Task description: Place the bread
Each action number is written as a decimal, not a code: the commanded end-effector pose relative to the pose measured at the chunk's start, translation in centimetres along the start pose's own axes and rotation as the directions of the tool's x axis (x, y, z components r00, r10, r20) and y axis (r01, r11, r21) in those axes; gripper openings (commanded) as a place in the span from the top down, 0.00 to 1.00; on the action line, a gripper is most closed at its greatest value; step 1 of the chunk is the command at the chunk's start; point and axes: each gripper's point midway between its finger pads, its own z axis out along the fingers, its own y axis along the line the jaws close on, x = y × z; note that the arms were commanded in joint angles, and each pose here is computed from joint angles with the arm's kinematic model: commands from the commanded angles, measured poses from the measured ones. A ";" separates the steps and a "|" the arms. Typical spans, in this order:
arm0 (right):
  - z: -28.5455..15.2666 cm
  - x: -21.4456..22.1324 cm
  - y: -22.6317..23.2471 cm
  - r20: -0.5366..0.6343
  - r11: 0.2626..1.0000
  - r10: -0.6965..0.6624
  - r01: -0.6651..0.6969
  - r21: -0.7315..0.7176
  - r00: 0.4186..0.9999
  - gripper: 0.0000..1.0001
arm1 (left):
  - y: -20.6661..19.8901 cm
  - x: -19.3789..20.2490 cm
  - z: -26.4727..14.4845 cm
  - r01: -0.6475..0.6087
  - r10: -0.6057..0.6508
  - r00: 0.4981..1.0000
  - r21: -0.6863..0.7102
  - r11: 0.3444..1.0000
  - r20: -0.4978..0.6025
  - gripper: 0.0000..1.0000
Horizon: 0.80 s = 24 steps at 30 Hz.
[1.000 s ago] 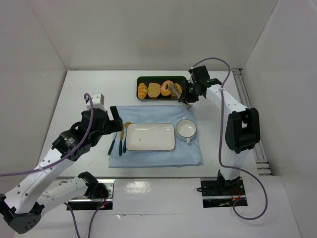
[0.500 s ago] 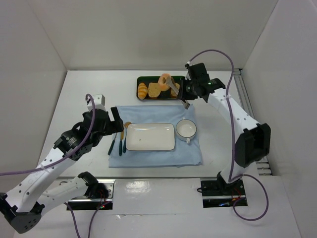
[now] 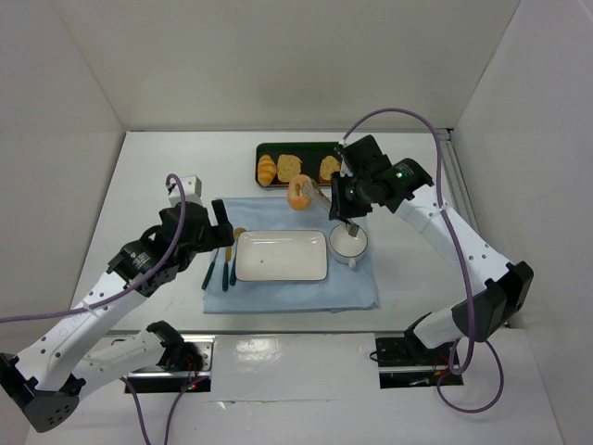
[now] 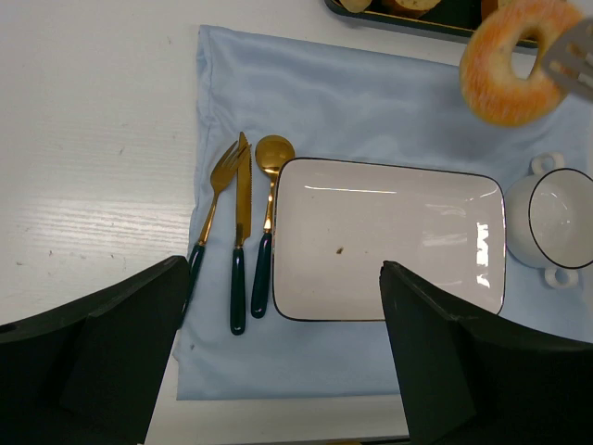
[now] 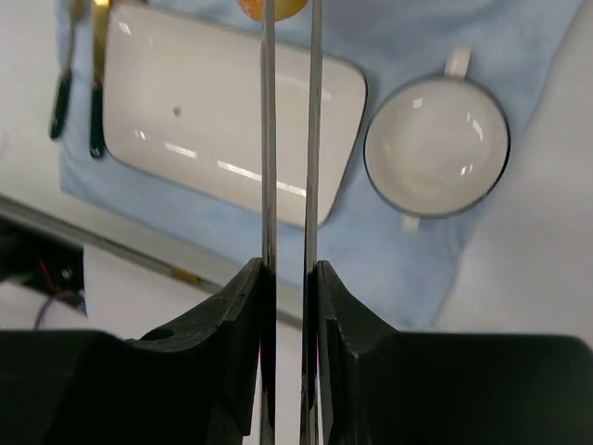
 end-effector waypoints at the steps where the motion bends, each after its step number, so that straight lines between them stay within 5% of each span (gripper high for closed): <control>1: -2.2 4.8 0.3 -0.162 1.000 -0.025 0.025 -0.006 0.986 0.86 | -0.6 -0.6 0.0 0.019 -0.020 1.000 0.021 1.000 0.024 0.03; 14: -5.9 14.0 3.1 -0.388 0.990 -0.051 -0.005 -0.143 0.920 0.86 | -0.7 -1.2 -0.6 0.032 -0.033 0.998 0.037 0.999 0.045 0.03; 24: -4.8 15.7 2.5 -0.378 0.998 -0.034 0.011 -0.061 0.925 0.86 | -0.6 -1.4 -1.3 0.049 -0.052 0.997 0.055 0.997 0.054 0.03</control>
